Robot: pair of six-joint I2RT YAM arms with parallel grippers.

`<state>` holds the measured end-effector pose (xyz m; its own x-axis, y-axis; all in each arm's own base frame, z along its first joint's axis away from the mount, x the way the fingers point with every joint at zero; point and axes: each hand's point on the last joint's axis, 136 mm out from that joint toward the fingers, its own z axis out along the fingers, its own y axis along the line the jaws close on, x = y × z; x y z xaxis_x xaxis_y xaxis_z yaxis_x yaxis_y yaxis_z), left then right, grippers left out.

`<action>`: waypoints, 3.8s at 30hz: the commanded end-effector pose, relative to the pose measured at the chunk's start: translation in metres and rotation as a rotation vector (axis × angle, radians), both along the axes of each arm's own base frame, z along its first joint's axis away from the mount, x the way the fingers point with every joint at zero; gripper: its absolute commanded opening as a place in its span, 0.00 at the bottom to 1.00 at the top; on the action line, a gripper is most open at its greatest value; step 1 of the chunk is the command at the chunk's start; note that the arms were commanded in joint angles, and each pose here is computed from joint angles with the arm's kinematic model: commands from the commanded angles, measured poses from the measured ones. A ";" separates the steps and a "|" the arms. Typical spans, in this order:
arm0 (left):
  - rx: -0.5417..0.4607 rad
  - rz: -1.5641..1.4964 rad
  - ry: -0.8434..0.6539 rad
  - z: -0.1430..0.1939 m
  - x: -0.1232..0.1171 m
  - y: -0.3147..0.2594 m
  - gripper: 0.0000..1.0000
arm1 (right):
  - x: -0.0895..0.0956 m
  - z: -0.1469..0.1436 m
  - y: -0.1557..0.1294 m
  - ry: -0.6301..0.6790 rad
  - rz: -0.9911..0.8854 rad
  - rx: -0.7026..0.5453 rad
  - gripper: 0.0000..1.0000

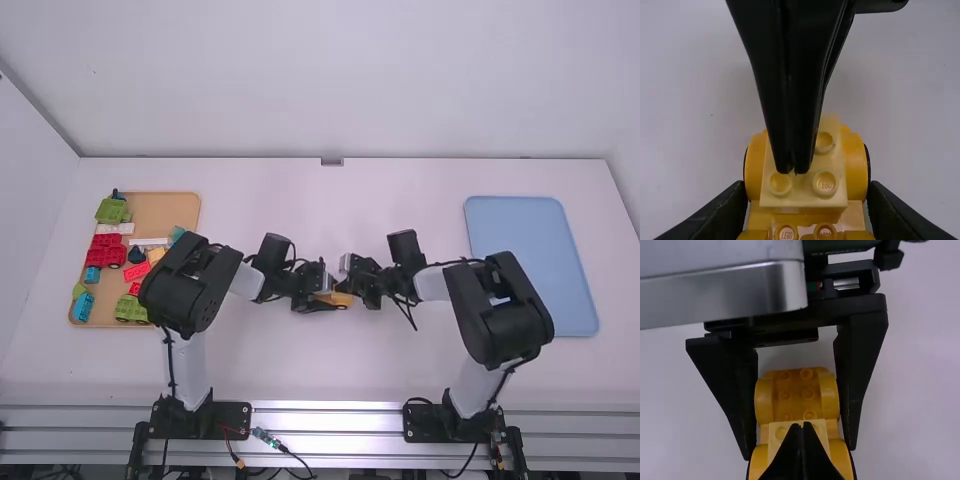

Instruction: Assemble lego blocks to make yellow taxi

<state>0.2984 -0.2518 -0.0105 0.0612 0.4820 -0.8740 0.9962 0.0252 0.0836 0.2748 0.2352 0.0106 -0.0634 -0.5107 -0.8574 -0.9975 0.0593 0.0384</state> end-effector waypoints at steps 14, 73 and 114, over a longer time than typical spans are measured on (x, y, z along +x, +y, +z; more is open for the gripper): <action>0.086 0.059 0.046 -0.024 -0.004 0.011 0.26 | -0.014 -0.058 -0.016 0.113 -0.033 -0.103 0.00; 0.089 0.059 0.043 -0.024 -0.004 0.011 0.23 | 0.042 0.045 -0.048 -0.128 -0.296 -0.019 0.00; 0.122 0.092 0.023 -0.019 0.003 0.015 0.79 | 0.070 0.056 -0.081 -0.135 -0.508 -0.074 0.99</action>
